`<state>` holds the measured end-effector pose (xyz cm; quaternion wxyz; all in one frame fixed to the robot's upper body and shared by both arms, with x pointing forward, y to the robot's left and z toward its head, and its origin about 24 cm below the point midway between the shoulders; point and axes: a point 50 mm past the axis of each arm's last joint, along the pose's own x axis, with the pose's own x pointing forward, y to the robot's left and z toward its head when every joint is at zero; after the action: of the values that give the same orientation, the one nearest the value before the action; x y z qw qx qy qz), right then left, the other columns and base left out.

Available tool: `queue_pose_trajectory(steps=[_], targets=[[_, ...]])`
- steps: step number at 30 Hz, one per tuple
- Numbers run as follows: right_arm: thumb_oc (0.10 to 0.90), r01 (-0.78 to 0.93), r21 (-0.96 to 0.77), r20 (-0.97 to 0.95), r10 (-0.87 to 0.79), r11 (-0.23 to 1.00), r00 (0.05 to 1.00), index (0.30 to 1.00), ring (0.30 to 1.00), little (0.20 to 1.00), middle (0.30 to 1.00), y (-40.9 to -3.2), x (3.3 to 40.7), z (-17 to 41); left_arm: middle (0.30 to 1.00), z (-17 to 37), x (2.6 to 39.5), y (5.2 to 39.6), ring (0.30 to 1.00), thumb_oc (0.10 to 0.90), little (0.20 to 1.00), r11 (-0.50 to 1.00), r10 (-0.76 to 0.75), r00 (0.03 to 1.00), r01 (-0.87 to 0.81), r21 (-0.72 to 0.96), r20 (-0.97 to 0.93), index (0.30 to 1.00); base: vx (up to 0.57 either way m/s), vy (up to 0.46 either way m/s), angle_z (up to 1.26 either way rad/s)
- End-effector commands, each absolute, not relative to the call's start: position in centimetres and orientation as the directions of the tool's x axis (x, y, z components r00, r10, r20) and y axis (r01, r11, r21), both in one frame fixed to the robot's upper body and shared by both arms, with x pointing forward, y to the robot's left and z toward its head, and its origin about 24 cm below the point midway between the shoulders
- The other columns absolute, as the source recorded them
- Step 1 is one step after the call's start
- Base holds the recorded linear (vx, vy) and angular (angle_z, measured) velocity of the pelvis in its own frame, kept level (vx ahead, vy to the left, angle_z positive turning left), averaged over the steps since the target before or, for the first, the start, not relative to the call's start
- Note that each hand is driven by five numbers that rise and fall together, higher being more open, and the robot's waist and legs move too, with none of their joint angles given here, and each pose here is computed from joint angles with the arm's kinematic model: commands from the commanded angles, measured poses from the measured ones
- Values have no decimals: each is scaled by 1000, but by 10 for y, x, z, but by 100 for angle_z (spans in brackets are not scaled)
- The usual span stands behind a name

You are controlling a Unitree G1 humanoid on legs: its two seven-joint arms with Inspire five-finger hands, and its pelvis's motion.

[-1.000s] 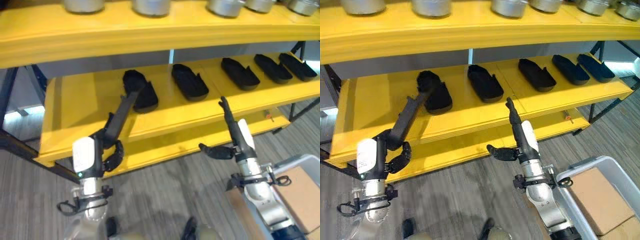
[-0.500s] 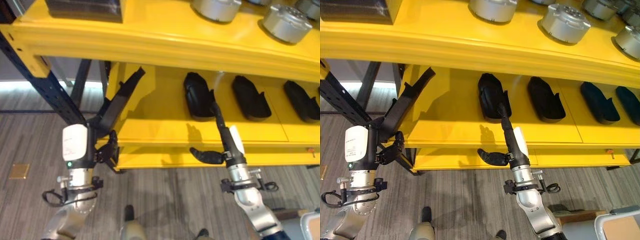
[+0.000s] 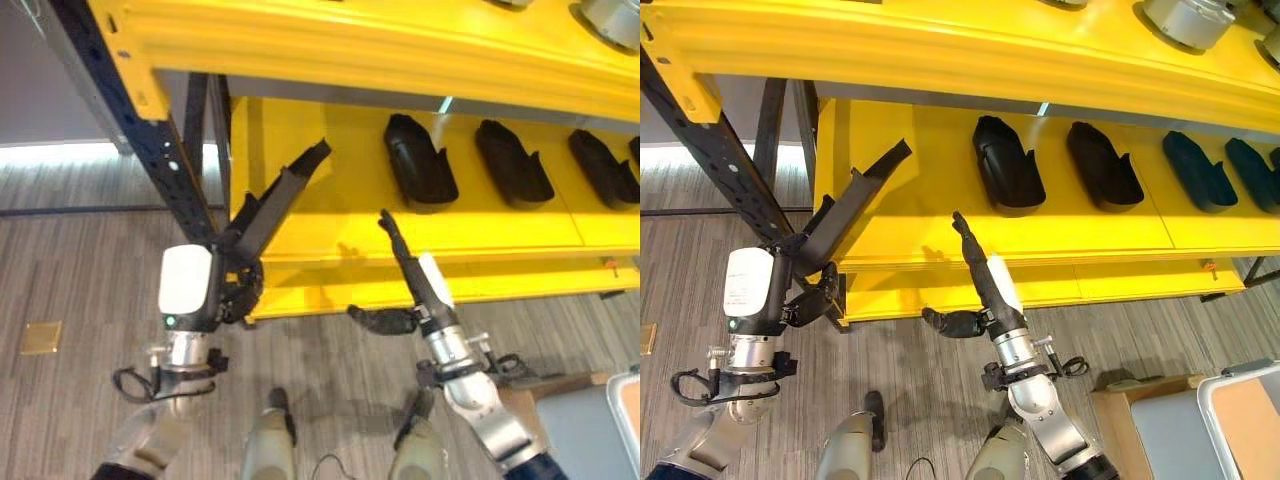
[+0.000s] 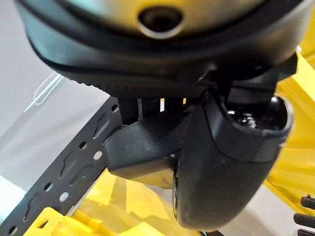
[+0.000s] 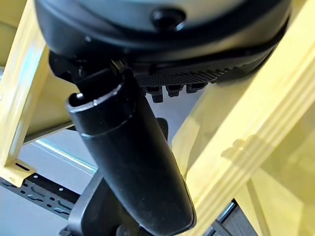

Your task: Move parts from the plastic box to the shelf.

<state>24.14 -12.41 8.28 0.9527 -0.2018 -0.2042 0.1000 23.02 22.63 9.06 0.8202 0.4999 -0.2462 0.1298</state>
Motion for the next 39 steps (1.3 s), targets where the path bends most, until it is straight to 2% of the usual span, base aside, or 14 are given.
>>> queue_pose_trajectory(steps=[1,10,17,24,29,30,31,34,39], targets=[[900,19,-405,605,252,914,755,1000,1000,1000,1000,-136,247,141,300,150,234,216,300,400,300,519,-33,613,-665,538,790,300,5,-161,19],[900,42,-390,627,232,920,744,1000,1000,1000,1000,-148,246,148,300,161,239,207,300,400,300,585,-19,573,-658,474,819,300,-29,-164,10],[900,19,-391,624,250,920,740,1000,1000,1000,1000,-145,244,147,300,182,250,196,300,400,300,588,-10,479,-707,393,878,300,-46,-61,-7],[900,9,-392,611,253,920,750,1000,1000,1000,1000,-147,242,144,300,194,260,197,300,400,300,554,67,401,-777,300,914,300,-32,-42,-12],[900,-3,-390,601,257,921,757,1000,1000,1000,1000,-147,240,140,300,206,268,205,300,400,300,494,147,329,-842,219,933,300,-19,-24,-10],[900,-26,-397,585,275,917,763,1000,1000,1000,1000,-147,239,138,300,214,277,213,300,400,300,430,199,279,-886,172,940,300,1,-28,-10],[900,-26,-397,586,276,917,762,1000,1000,1000,1000,-147,239,138,300,215,278,213,300,400,300,429,199,277,-887,171,940,300,3,-46,-9],[900,-56,-410,571,304,910,762,1000,1000,1000,1000,-147,237,136,300,231,297,232,300,400,300,278,284,194,-954,113,939,300,0,-24,-6],[900,-83,-413,567,328,907,756,1000,1000,1000,1000,-148,234,136,300,238,309,265,300,400,300,90,308,175,-984,154,935,300,-2,-11,-6]])
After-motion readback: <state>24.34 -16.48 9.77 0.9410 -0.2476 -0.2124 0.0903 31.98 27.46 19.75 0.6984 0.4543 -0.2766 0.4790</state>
